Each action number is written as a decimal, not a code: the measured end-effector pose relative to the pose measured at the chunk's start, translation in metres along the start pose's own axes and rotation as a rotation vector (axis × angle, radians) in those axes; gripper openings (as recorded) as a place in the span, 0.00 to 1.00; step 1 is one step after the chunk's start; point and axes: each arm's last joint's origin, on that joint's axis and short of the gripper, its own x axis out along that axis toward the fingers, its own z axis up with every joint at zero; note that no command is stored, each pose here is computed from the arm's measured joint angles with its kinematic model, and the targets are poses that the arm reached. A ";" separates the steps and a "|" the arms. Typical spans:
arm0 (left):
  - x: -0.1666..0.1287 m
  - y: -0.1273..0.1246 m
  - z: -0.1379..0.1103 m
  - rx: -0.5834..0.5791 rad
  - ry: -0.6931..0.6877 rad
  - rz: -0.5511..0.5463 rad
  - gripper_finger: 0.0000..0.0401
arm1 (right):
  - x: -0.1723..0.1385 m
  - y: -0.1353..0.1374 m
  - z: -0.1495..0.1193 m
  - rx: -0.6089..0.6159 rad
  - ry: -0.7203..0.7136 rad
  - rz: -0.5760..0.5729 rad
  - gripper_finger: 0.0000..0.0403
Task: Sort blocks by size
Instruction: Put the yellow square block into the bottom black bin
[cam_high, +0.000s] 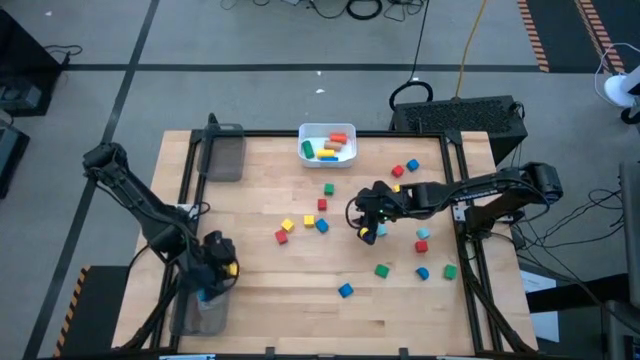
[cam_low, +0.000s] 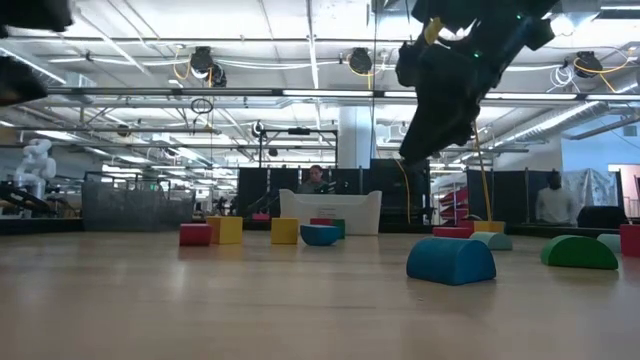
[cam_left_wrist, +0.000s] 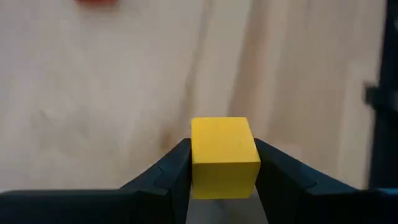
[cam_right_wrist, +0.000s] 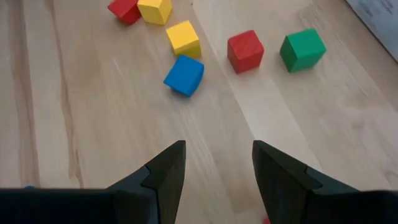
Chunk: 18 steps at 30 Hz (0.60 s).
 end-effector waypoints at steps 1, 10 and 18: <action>0.000 -0.001 -0.002 0.003 0.026 -0.018 0.37 | 0.000 0.000 0.000 0.000 0.000 0.000 0.43; -0.003 -0.008 -0.014 -0.074 0.175 -0.100 0.37 | 0.000 -0.001 -0.003 -0.004 0.032 -0.014 0.43; -0.005 -0.012 -0.022 -0.094 0.225 -0.114 0.37 | -0.001 -0.006 -0.014 -0.020 0.147 -0.063 0.43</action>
